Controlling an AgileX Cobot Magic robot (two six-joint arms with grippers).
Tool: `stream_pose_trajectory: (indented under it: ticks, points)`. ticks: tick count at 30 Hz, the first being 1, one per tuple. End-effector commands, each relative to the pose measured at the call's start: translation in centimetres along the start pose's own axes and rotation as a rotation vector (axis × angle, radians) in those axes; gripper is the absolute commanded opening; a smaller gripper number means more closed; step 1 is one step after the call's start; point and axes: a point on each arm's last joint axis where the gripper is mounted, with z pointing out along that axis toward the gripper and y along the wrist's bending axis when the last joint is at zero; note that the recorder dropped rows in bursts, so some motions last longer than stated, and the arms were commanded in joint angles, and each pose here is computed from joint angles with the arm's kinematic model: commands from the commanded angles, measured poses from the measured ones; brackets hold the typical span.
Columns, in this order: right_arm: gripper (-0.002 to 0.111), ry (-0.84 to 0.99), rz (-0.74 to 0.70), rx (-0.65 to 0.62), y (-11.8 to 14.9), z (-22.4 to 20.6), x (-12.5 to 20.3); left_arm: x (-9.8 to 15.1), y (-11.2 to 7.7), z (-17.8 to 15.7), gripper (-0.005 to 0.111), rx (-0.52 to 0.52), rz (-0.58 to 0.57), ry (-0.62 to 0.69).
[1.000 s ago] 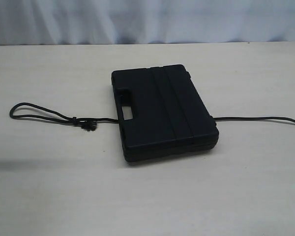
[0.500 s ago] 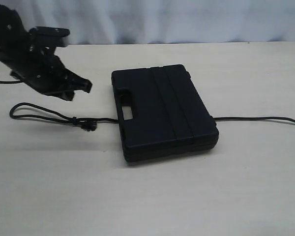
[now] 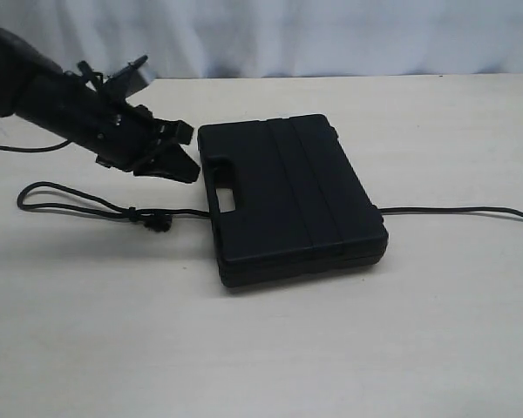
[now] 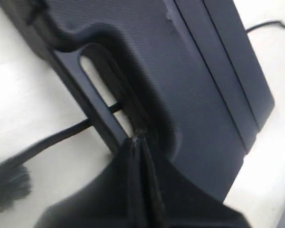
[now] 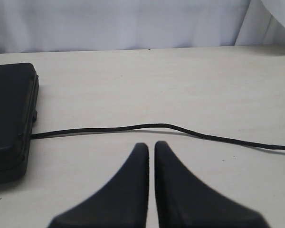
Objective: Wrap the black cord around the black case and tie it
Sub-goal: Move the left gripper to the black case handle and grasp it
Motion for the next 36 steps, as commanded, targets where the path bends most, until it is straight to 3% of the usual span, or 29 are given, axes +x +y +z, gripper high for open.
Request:
stream_pose_trajectory:
  ticks: [1, 3, 6, 8, 10, 12, 15, 21, 36]
  points:
    - [0.004, -0.005, 0.01, 0.003, 0.0, 0.0, 0.0, 0.8, 2.3, -0.5, 0.0, 0.014, -0.079, -0.082]
    - [0.004, -0.005, 0.01, 0.003, 0.0, 0.0, 0.0, 1.3, 3.0, -0.2, 0.0, -0.042, -0.098, -0.094]
    - [0.004, -0.005, 0.01, 0.003, 0.0, 0.0, 0.0, 1.3, 2.7, 0.4, 0.0, -0.02, -0.115, -0.094]
    - [0.004, -0.005, 0.01, 0.003, 0.0, 0.0, 0.0, 1.4, 2.4, 1.2, 0.007, -0.03, -0.099, -0.089]
    - [0.004, -0.005, 0.01, 0.003, 0.0, 0.0, 0.0, 1.5, 2.5, 2.1, 0.021, -0.047, -0.113, -0.093]
    - [0.004, -0.005, 0.01, 0.003, 0.0, 0.0, 0.0, 1.5, 2.7, 2.9, 0.042, -0.032, -0.17, -0.106]
    - [0.004, -0.005, 0.01, 0.003, 0.0, 0.0, 0.0, 1.4, 2.7, 3.4, 0.059, 0.005, -0.198, -0.126]
    - [0.004, -0.005, 0.01, 0.003, 0.0, 0.0, 0.0, 1.7, 2.9, 4.8, 0.06, 0.123, -0.2, -0.135]
    - [0.004, -0.005, 0.01, 0.003, 0.0, 0.0, 0.0, 2.3, 3.7, 6.3, 0.06, 0.196, -0.186, -0.126]
